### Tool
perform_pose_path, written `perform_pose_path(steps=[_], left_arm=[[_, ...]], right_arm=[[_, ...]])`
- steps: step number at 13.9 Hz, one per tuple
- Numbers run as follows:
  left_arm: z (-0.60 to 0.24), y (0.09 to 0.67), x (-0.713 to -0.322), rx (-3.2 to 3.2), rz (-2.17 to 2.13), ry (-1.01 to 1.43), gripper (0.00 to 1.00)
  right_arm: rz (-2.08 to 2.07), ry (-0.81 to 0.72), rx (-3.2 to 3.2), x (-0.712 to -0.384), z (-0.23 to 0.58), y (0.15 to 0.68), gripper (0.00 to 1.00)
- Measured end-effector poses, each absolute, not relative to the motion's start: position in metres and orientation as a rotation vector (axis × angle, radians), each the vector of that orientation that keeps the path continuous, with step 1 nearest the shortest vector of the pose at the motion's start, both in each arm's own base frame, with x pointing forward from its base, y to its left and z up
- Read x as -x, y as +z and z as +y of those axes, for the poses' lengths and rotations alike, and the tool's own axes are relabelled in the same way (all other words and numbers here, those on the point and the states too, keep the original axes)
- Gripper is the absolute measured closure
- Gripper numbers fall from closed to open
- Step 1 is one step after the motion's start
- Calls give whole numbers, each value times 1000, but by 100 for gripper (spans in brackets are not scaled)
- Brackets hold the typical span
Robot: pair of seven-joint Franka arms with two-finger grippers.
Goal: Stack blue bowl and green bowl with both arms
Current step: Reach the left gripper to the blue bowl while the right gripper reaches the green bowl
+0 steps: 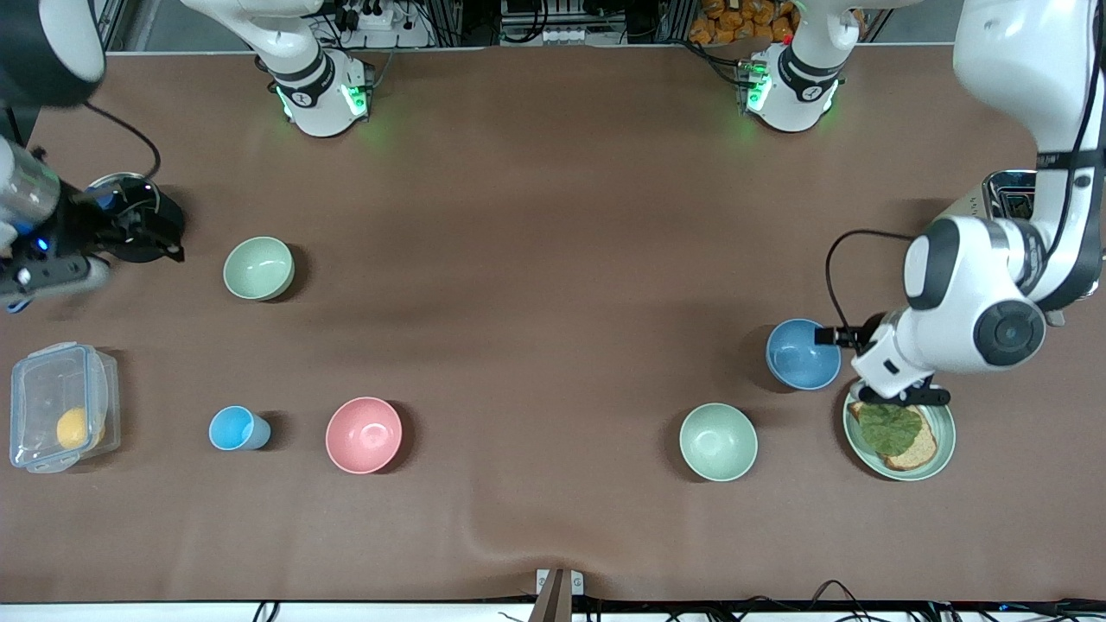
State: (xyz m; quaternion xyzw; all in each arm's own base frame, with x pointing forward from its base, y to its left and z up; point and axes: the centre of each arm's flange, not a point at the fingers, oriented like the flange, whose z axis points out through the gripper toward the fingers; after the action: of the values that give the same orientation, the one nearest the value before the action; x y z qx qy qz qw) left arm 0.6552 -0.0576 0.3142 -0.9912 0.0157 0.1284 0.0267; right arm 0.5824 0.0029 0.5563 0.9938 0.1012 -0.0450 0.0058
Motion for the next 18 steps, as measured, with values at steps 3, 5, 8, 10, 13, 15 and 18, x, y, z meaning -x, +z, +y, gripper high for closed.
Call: perform_pose_path(steps=[3, 5, 8, 10, 13, 15, 18], left_arm=[[-63, 287, -664, 2989, 0, 413, 0], [-65, 274, -665, 2975, -45, 432, 0], [-52, 264, -667, 2971, -89, 448, 0], [-44, 256, -667, 2969, -105, 466, 0], [-41, 238, -665, 2967, -117, 508, 0], [-43, 222, -662, 2969, -120, 541, 0], [-41, 200, -658, 2967, -136, 595, 0]], right_arm=[[274, -209, -3118, -586, -15, 533, 0], [256, -223, -3120, -585, -21, 520, 0], [211, -182, -3123, -578, -39, 496, 0], [181, -165, -3124, -564, -49, 477, 0], [155, -118, -3121, -539, -59, 449, 0], [203, -57, -3114, -521, -69, 425, 0], [234, -25, -3108, -499, -95, 397, 0]])
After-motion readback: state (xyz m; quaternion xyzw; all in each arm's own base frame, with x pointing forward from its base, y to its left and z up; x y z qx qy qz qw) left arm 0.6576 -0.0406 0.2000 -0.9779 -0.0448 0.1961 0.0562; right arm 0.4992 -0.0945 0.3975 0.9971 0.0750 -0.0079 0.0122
